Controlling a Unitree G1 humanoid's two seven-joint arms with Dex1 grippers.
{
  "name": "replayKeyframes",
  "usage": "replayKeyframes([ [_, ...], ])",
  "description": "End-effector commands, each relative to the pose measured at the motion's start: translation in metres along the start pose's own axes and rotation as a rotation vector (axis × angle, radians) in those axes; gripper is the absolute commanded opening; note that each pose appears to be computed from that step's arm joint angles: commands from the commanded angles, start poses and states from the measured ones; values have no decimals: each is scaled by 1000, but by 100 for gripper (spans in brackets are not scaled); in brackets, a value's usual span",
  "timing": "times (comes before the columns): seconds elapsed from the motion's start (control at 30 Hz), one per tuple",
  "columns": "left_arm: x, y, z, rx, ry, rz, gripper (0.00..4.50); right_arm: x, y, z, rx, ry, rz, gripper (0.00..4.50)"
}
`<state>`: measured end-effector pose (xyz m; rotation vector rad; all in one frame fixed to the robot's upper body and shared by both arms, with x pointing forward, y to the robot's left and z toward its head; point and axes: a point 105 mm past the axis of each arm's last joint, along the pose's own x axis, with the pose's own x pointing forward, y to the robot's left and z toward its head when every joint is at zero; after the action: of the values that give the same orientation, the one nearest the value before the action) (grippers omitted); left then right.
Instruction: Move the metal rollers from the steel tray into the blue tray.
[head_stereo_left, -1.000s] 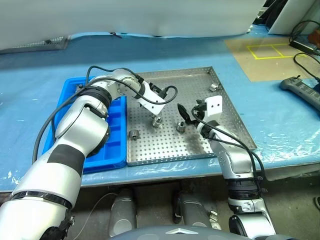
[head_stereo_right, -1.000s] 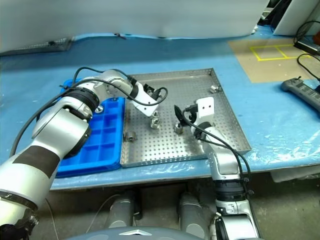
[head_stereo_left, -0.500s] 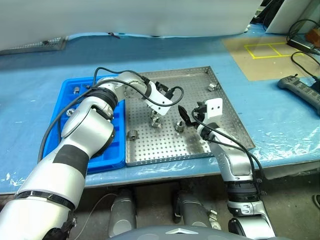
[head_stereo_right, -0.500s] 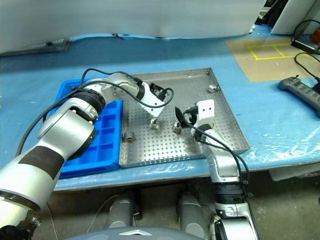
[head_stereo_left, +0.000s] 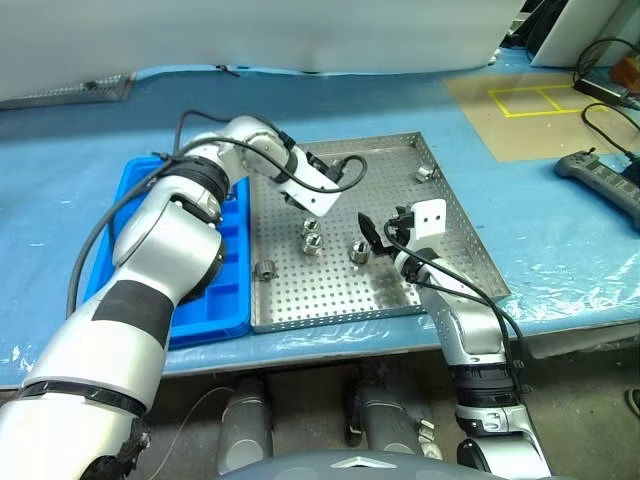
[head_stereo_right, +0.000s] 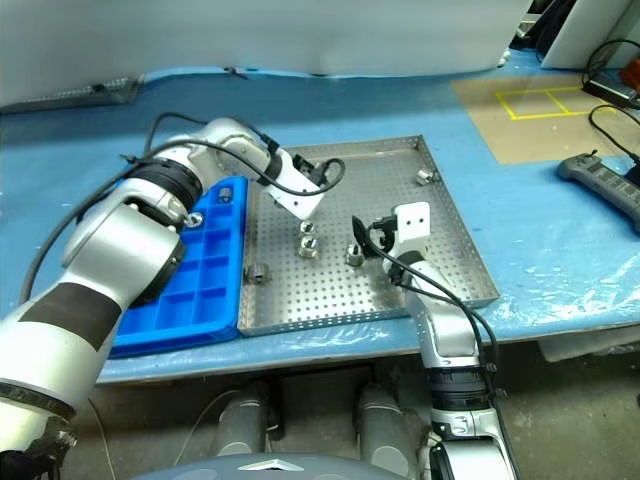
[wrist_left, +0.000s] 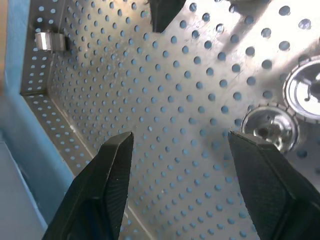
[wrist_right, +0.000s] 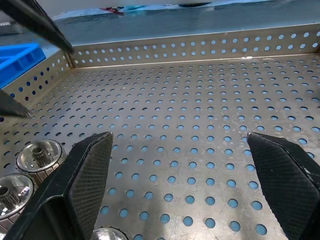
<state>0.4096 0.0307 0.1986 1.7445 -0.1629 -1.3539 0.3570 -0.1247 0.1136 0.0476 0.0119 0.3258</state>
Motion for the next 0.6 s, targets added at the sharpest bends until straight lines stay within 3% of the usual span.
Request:
replayKeyframes([
  [0.03, -12, 7, 0, 41, 12, -25, 319, 0, 4, 14, -14, -60, 12, 450],
  [0.3, 0, -14, 8, 36, -47, -127, 319, 0, 6, 13, -4, -68, -2, 450],
  [0.43, 0, -19, 11, 20, -71, -171, 441, -3, 4, 11, -1, -68, -15, 450],
  [0.6, 6, -18, 12, 86, -53, -140, 446, -3, 3, 12, -1, -70, -24, 450],
])
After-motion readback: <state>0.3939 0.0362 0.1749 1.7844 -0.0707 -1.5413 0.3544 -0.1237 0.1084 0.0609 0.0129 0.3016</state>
